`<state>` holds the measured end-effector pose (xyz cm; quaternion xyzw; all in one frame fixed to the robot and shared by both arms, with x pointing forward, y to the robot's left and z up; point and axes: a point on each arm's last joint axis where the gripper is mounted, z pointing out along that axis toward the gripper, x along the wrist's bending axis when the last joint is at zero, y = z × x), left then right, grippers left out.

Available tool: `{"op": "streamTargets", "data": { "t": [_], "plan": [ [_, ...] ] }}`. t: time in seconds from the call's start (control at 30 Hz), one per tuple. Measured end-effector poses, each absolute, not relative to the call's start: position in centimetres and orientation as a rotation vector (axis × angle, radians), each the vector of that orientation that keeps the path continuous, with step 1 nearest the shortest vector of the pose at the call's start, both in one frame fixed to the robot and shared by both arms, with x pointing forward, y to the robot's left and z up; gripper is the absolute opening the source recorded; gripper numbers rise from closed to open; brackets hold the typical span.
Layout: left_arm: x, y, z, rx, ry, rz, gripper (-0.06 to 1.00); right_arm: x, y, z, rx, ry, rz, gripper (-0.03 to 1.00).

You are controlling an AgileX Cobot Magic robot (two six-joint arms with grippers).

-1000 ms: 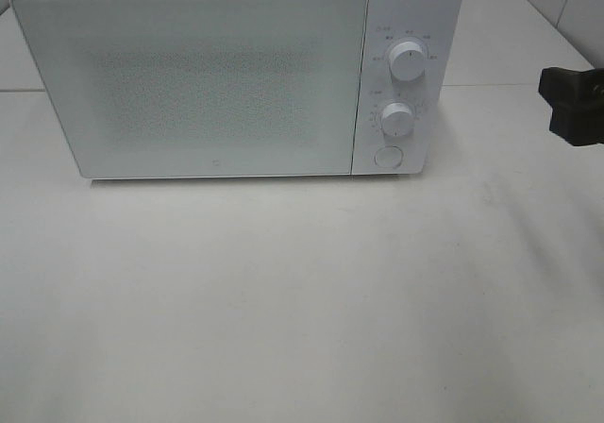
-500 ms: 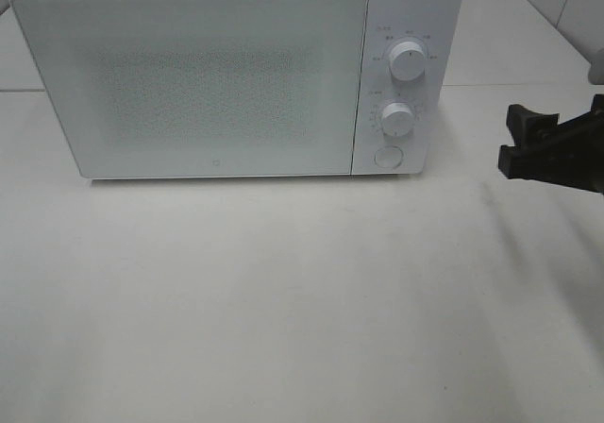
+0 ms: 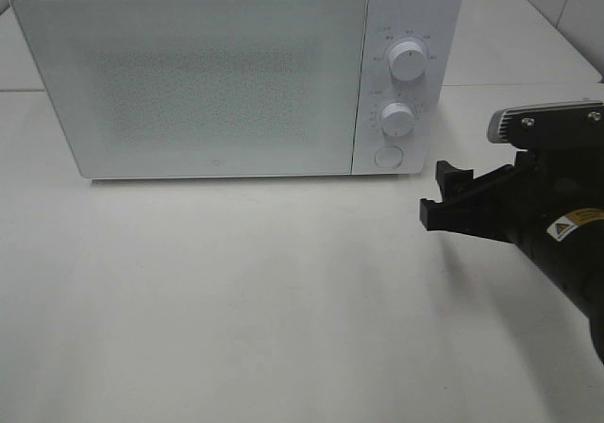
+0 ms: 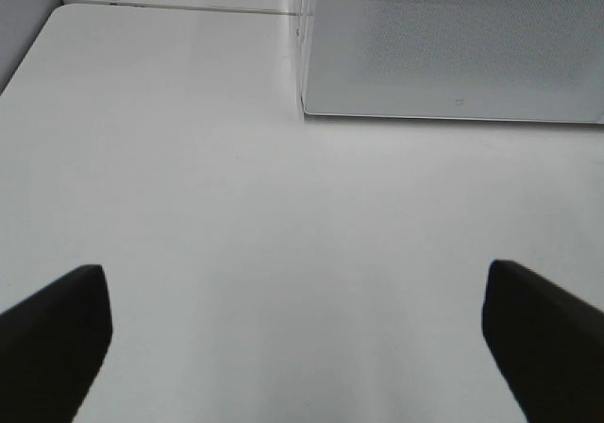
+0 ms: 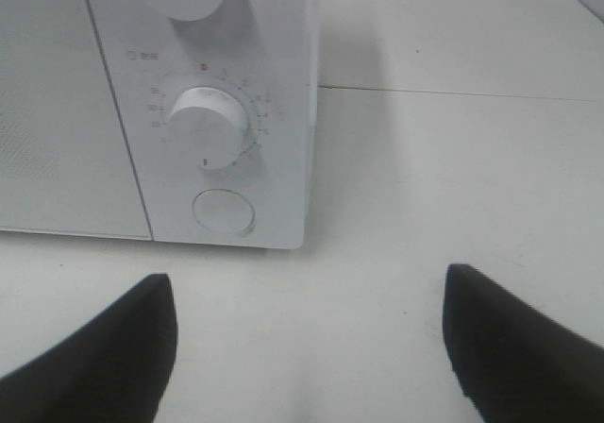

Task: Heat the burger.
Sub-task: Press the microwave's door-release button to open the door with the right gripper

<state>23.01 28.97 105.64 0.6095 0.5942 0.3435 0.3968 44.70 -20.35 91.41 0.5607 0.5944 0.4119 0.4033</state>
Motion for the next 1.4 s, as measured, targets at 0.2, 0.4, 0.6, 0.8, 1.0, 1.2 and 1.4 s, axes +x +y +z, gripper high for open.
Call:
{"op": "streamTargets", "data": {
  "t": [0.2, 0.4, 0.6, 0.8, 1.0, 1.2, 1.4],
  "plan": [
    [23.0, 29.0, 105.6, 1.544, 1.506, 0.87, 0.99, 44.8, -17.9, 91.4, 1.405, 1.517, 1.079, 0.76],
    [23.0, 29.0, 105.6, 1.544, 1.506, 0.87, 0.99, 44.9, -16.8, 91.2, 1.402, 1.533, 1.085, 0.76],
    [23.0, 29.0, 105.6, 1.544, 1.506, 0.87, 0.99, 44.9, -16.7, 91.0, 1.505, 1.478, 1.127, 0.72],
    [23.0, 29.0, 105.6, 1.544, 1.506, 0.87, 0.99, 44.9, -16.8, 91.0, 1.748, 1.295, 1.277, 0.57],
    [23.0, 29.0, 105.6, 1.544, 1.506, 0.87, 0.99, 44.9, -16.7, 91.0, 2.026, 1.029, 1.457, 0.39],
    [23.0, 29.0, 105.6, 1.544, 1.506, 0.87, 0.99, 44.9, -16.7, 91.0, 2.311, 0.667, 1.635, 0.23],
    [23.0, 29.0, 105.6, 1.544, 1.506, 0.87, 0.99, 44.9, -16.7, 91.0, 2.492, 0.366, 1.741, 0.13]
  ]
}}
